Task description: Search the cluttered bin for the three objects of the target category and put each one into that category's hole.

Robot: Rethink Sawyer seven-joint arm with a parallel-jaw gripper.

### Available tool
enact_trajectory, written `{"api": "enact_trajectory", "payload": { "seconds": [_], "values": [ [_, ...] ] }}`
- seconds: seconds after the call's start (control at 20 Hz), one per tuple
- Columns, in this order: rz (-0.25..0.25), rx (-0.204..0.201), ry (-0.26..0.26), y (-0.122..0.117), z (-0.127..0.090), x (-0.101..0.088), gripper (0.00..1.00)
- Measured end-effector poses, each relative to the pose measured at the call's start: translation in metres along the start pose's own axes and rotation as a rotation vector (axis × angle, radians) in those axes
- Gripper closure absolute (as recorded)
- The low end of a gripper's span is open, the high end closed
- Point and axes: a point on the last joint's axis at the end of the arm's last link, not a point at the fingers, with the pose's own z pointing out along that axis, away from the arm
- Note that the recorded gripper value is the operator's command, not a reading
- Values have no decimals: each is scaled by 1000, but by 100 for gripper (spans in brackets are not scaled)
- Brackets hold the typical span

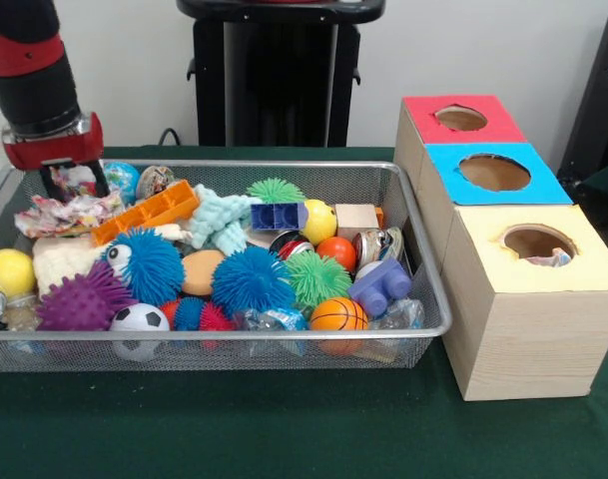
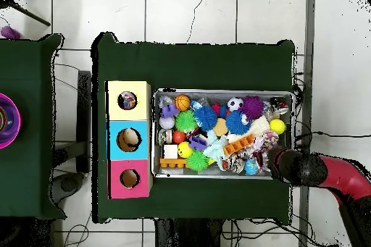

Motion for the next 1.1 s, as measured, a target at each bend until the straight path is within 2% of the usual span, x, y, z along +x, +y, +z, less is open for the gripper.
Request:
{"api": "enact_trajectory", "payload": {
  "seconds": [0.25,0.3,0.6,1.1],
  "values": [
    [-11,5,-38,4,5,4,0],
    [-11,6,-45,4,5,5,100],
    [3,-19,-52,7,13,17,100],
    [-4,-15,-65,10,10,18,100]
  ]
}}
